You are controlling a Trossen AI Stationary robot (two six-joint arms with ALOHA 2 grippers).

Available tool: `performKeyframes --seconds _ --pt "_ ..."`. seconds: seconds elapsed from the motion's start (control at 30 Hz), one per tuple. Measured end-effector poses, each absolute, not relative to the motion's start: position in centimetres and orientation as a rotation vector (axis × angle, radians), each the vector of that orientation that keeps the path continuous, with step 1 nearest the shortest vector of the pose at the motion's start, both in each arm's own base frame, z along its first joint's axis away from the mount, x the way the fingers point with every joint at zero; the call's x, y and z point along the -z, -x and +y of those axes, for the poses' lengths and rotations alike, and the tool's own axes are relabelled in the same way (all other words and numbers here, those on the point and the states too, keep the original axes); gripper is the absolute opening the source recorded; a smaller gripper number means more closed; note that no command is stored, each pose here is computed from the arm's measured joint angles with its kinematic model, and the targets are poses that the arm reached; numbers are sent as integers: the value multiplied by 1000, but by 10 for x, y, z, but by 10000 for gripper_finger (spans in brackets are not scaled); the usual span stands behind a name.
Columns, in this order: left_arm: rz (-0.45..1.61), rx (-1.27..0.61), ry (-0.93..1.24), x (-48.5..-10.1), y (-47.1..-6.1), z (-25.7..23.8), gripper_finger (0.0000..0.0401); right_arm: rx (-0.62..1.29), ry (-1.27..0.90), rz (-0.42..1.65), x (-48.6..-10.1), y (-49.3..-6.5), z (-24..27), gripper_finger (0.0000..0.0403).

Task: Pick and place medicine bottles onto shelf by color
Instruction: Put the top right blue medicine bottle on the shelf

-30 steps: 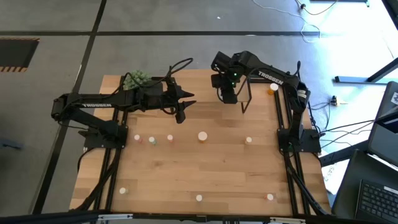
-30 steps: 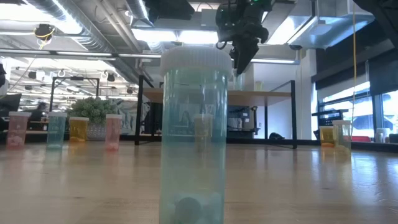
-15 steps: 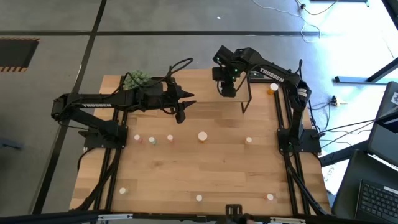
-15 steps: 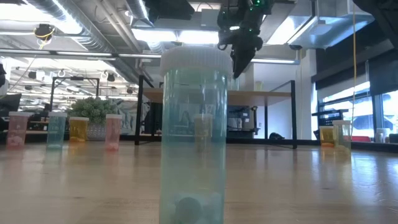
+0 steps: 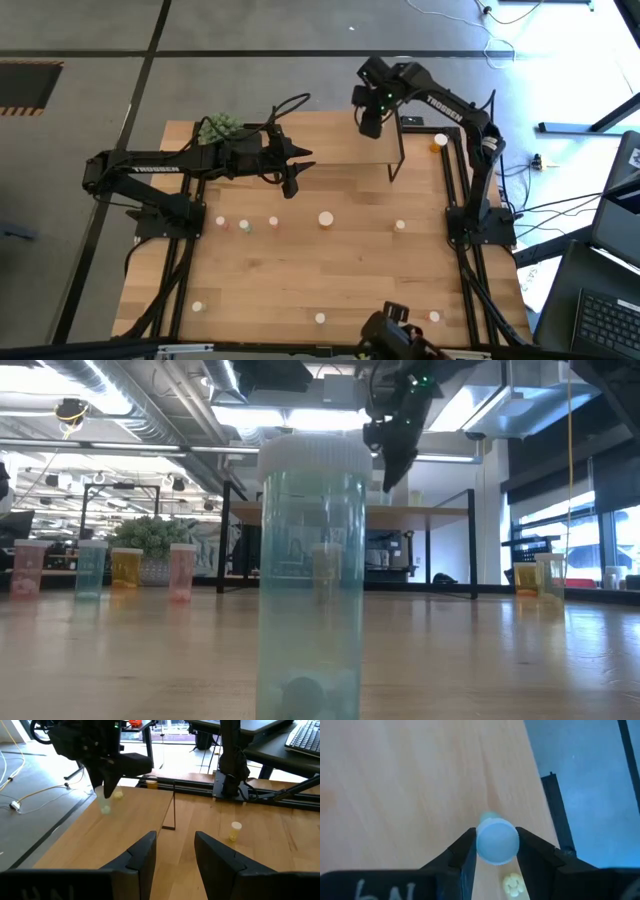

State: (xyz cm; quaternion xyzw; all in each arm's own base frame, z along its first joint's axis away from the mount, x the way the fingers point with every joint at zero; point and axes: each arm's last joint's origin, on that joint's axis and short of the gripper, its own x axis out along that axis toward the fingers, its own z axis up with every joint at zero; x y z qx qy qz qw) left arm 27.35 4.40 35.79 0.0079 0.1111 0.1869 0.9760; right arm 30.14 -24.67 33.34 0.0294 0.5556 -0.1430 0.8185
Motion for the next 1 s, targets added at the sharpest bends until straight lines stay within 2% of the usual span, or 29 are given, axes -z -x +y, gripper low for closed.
performKeyframes --seconds 1.0 --pt "223 -377 -14 -358 -274 44 128 354 -102 1207 -324 -302 -255 129"
